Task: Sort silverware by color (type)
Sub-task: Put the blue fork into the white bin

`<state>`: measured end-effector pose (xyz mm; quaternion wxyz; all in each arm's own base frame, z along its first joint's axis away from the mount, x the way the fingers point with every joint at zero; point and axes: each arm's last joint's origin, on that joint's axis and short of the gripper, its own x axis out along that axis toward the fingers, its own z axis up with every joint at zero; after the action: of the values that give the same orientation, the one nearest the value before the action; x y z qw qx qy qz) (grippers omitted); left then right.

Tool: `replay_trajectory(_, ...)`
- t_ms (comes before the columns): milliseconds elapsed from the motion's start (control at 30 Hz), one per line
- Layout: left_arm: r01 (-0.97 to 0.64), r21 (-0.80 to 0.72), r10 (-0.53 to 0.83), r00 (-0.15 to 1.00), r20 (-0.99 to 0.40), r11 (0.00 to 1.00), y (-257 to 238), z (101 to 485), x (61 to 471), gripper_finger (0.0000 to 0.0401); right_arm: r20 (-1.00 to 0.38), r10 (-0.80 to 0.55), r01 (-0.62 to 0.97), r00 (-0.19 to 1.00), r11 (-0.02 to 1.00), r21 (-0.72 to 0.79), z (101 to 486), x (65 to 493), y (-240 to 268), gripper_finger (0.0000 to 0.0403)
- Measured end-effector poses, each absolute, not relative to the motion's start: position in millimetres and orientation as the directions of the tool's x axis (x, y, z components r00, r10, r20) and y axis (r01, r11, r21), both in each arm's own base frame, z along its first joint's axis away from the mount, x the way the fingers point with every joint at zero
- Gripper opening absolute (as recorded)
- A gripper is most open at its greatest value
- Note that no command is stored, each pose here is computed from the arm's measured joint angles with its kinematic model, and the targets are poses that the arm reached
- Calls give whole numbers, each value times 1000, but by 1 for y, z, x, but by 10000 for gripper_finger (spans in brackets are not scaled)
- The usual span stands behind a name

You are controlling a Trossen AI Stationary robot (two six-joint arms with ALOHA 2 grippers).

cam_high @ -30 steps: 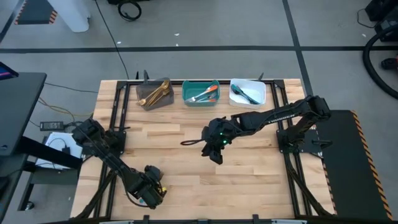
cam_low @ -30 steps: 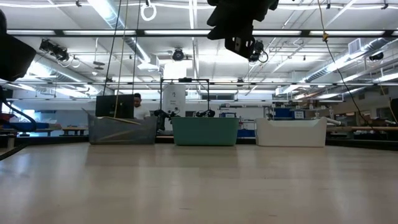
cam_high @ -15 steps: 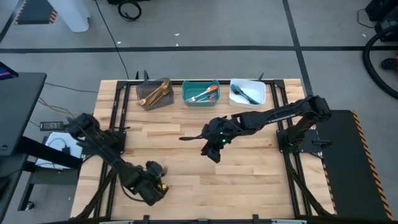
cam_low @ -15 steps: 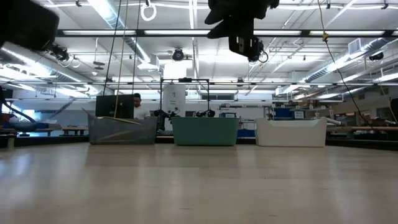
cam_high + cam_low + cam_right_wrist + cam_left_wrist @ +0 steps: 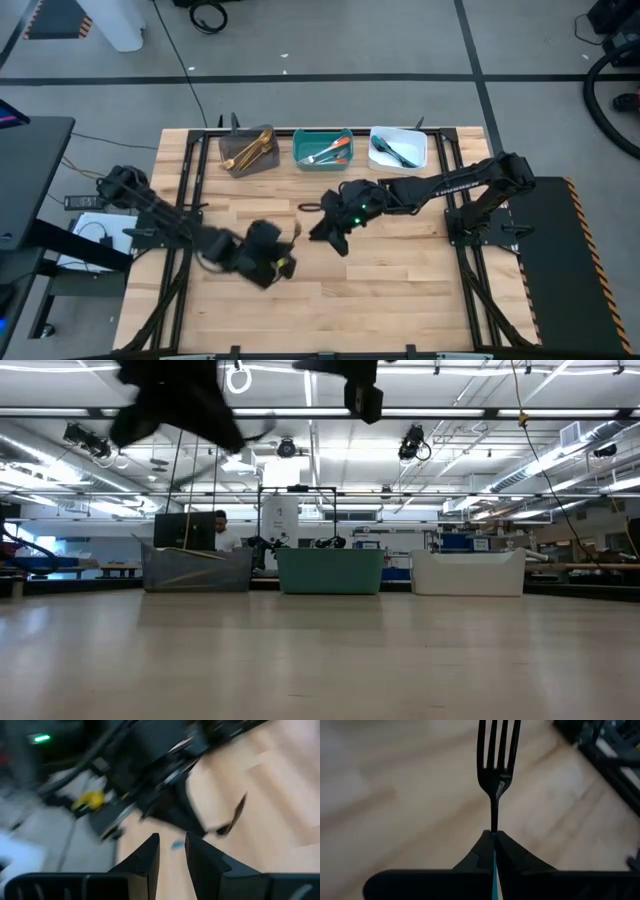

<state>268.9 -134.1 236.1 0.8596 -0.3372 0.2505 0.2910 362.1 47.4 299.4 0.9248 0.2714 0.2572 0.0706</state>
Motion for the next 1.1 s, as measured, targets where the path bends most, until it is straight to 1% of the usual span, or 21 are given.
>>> replay_trajectory(67, -657, -413, 359, 719, -595, 631, -121, 240, 280, 10, -440, 189, 67, 878, 861, 505, 300, 363, 39, 100)
replay_trajectory(200, -670, -380, 426, 718, -550, 638, -93, 244, 296, 10, -447, 75, 142, 891, 891, 432, 300, 363, 21, 100)
replay_trajectory(367, -683, -357, 483, 715, -506, 638, -63, 250, 309, 9, -447, -47, 249, 893, 880, 405, 300, 364, -1, 100)
replay_trajectory(467, -703, -340, 508, 697, -506, 625, -48, 250, 312, 9, -436, -88, 277, 896, 877, 393, 305, 361, -13, 100)
replay_trajectory(633, -737, -304, 554, 661, -506, 603, -25, 251, 315, 9, -384, -137, 293, 913, 877, 381, 329, 343, -31, 100)
replay_trajectory(733, -738, -314, 559, 664, -497, 597, -16, 252, 317, 9, -394, -220, 368, 892, 859, 356, 338, 328, -44, 100)
replay_trajectory(800, -718, -306, 552, 684, -477, 625, -12, 255, 320, 9, -410, -273, 416, 870, 853, 315, 340, 322, -52, 100)
replay_trajectory(867, -693, -310, 548, 712, -440, 651, -8, 260, 324, 9, -414, -287, 422, 864, 862, 282, 340, 321, -58, 100)
replay_trajectory(933, -676, -321, 545, 730, -412, 663, -3, 263, 327, 9, -424, -249, 383, 871, 885, 266, 338, 321, -61, 100)
replay_trajectory(1100, -688, -334, 563, 722, -402, 644, 12, 265, 327, 9, -434, -222, 351, 873, 905, 242, 333, 326, -61, 100)
